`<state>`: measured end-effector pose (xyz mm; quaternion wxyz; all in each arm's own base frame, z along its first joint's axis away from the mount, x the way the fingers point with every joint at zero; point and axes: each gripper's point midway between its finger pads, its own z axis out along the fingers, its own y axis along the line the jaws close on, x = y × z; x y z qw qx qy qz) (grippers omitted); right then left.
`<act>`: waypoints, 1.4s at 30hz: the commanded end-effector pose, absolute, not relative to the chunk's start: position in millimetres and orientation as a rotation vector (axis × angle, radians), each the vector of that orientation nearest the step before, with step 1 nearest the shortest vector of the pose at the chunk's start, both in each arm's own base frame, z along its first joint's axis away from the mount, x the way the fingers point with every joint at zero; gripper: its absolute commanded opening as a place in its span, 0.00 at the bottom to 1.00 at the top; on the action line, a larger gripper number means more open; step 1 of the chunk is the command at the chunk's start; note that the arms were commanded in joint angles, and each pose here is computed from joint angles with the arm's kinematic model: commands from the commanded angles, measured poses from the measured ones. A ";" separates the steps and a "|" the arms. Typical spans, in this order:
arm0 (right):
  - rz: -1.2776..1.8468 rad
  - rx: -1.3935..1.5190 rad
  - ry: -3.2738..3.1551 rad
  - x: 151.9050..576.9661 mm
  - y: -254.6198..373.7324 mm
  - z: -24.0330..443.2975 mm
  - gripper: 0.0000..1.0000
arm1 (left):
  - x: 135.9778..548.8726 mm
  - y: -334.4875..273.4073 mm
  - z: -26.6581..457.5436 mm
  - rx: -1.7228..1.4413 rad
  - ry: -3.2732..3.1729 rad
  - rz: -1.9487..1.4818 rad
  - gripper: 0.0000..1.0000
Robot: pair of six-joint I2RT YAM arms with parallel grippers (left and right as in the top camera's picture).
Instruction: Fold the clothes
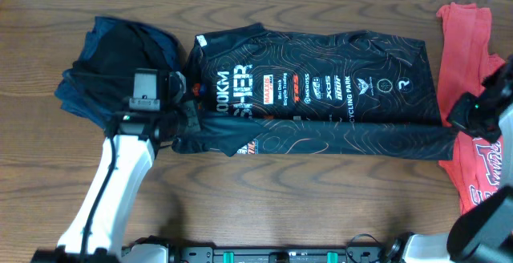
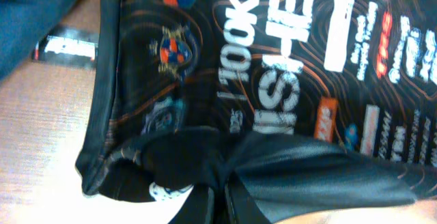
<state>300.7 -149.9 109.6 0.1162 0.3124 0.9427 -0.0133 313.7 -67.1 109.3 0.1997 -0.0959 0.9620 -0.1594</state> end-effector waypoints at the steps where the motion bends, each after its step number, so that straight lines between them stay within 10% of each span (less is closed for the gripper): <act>1: -0.025 0.872 2.787 314.5 -143.5 93.5 0.01 | 321.8 -62.3 94.6 -0.300 2.709 -0.411 0.06; 42: -0.009 0.818 2.682 376.9 -148.0 54.8 0.06 | 377.4 -51.8 42.3 -0.335 2.652 -0.306 0.06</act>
